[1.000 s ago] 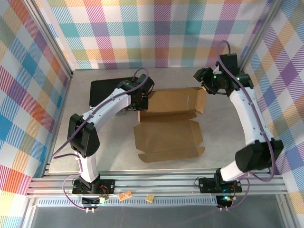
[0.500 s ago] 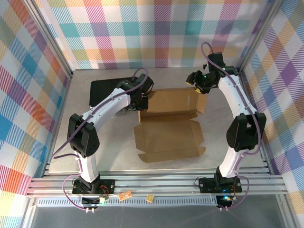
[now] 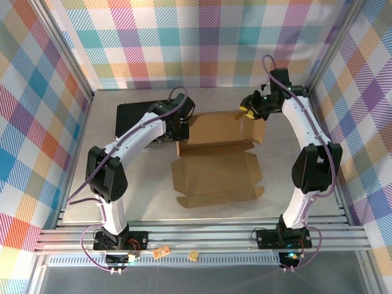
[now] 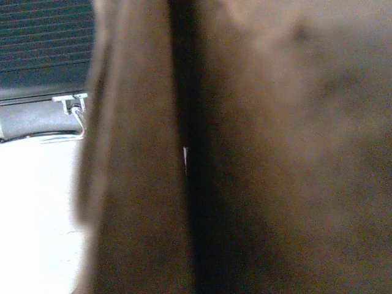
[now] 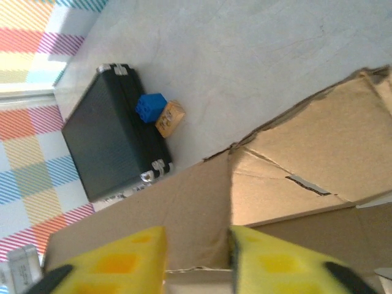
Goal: Fold the paper box
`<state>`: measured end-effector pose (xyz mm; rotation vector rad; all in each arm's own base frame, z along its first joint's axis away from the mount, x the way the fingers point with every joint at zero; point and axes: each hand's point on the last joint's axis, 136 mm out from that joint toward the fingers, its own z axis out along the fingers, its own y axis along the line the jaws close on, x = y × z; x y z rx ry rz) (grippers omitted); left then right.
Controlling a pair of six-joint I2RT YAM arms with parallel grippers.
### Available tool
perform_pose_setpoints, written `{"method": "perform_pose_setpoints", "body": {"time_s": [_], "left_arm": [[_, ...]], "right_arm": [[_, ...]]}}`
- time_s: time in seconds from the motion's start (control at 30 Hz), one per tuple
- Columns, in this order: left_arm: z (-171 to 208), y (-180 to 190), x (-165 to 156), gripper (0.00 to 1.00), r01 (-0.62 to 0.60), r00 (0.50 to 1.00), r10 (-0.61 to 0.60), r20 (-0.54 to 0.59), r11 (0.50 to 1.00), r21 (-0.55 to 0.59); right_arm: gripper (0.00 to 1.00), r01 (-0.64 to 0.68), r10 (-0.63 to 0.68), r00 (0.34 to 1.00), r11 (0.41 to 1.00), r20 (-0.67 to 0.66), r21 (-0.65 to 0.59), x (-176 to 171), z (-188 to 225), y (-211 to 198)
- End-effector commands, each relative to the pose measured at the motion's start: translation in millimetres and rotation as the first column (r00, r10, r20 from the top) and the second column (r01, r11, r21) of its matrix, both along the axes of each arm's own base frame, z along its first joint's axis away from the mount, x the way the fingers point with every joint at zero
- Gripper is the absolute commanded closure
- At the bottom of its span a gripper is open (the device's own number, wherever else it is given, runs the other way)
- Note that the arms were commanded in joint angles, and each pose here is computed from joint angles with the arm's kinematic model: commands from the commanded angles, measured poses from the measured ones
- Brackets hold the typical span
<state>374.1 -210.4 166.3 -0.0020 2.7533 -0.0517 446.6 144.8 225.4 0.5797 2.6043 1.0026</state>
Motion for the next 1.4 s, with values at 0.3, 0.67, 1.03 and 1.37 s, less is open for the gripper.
{"method": "perform_pose_setpoints", "body": {"time_s": [0.3, 0.67, 1.03, 1.37], "left_arm": [[30.0, -2.5, 7.9, 1.00, -0.013, 0.997, 0.024, 0.079, 0.989, -0.144], [45.6, 10.1, 9.9, 1.00, -0.022, 0.994, 0.042, 0.105, 0.983, -0.181], [47.9, 5.6, 14.3, 1.00, -0.015, 0.994, 0.036, 0.105, 0.981, -0.196], [50.6, 1.6, 16.9, 1.00, -0.005, 0.994, 0.026, 0.103, 0.979, -0.205]], "right_arm": [[0.99, 0.200, -0.198, 0.980, 0.951, -0.033, 0.236, 5.5, 40.9, -1.0], [0.59, 0.249, -0.252, 0.957, 0.968, 0.143, 0.044, -49.3, 42.0, -63.4], [0.56, 0.143, -0.126, 0.983, 0.980, 0.131, -0.135, -64.9, -37.6, -63.9], [0.61, 0.101, -0.079, 0.987, 0.982, 0.141, -0.159, -27.6, -53.7, -57.4]]}}
